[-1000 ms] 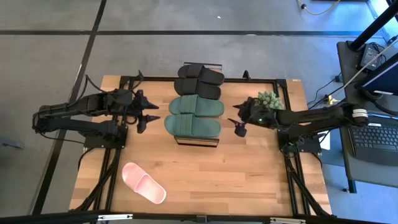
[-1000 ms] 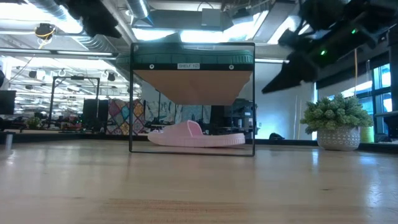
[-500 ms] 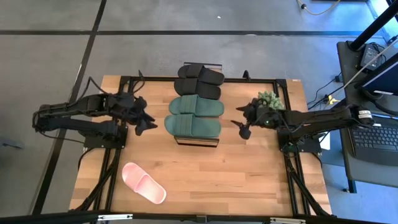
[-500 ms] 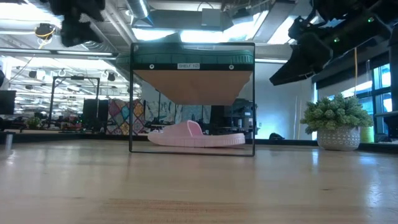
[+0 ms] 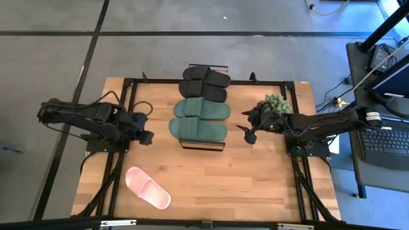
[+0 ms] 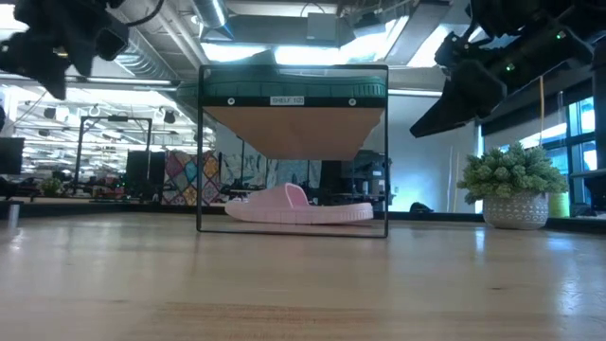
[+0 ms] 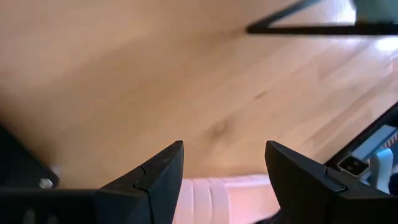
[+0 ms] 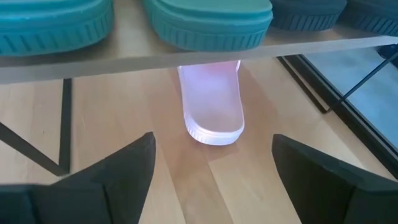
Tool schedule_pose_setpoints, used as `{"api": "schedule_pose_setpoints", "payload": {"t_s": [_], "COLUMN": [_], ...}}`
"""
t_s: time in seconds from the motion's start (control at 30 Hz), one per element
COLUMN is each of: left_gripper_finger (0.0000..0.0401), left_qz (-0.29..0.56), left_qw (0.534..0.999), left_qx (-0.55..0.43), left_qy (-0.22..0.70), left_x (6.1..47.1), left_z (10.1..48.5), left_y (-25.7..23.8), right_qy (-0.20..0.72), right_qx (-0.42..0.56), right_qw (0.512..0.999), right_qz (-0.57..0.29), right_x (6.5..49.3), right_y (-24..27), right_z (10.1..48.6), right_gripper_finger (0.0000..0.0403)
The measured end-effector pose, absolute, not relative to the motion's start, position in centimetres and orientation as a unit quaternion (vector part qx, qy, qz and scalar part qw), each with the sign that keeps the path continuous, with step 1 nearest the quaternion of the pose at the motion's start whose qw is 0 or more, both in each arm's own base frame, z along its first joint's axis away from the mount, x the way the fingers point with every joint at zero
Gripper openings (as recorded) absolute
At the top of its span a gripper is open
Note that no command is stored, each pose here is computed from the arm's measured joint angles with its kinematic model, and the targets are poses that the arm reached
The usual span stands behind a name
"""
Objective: Pick and place slides into the shelf
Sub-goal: Put the pink slipper under the shelf
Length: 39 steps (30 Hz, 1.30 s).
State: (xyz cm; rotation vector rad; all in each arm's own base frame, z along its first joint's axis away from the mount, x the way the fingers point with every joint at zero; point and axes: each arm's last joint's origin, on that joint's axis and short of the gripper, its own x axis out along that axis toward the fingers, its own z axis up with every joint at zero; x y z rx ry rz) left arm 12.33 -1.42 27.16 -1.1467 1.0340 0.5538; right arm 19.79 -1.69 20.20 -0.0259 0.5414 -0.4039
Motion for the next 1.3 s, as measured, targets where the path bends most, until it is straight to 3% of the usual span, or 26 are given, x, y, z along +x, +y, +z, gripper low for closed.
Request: {"api": "schedule_pose_setpoints", "payload": {"t_s": [0.3, 0.5, 1.3], "left_gripper_finger": [0.0215, 0.0215, 0.0215], "left_qz": [0.264, 0.216, 0.272], "left_qw": [0.571, 0.577, 0.454], "left_qx": [-0.566, -0.597, -0.658], "left_qy": [0.533, 0.513, 0.536], "left_x": [11.6, 12.1, 12.3], "left_z": [21.7, 19.3, 17.4], "left_y": [-3.6, -4.7, -8.3], "right_qy": [0.282, 0.287, 0.295], "right_qx": [-0.027, -0.038, -0.039], "right_qw": [0.939, 0.938, 0.935], "right_qz": [-0.194, -0.191, -0.191], "right_x": [20.2, 20.4, 20.6], "right_y": [-1.7, -1.7, -1.7], "right_z": [19.6, 19.4, 19.0], "right_gripper_finger": [0.0317, 0.0317, 0.0317]}}
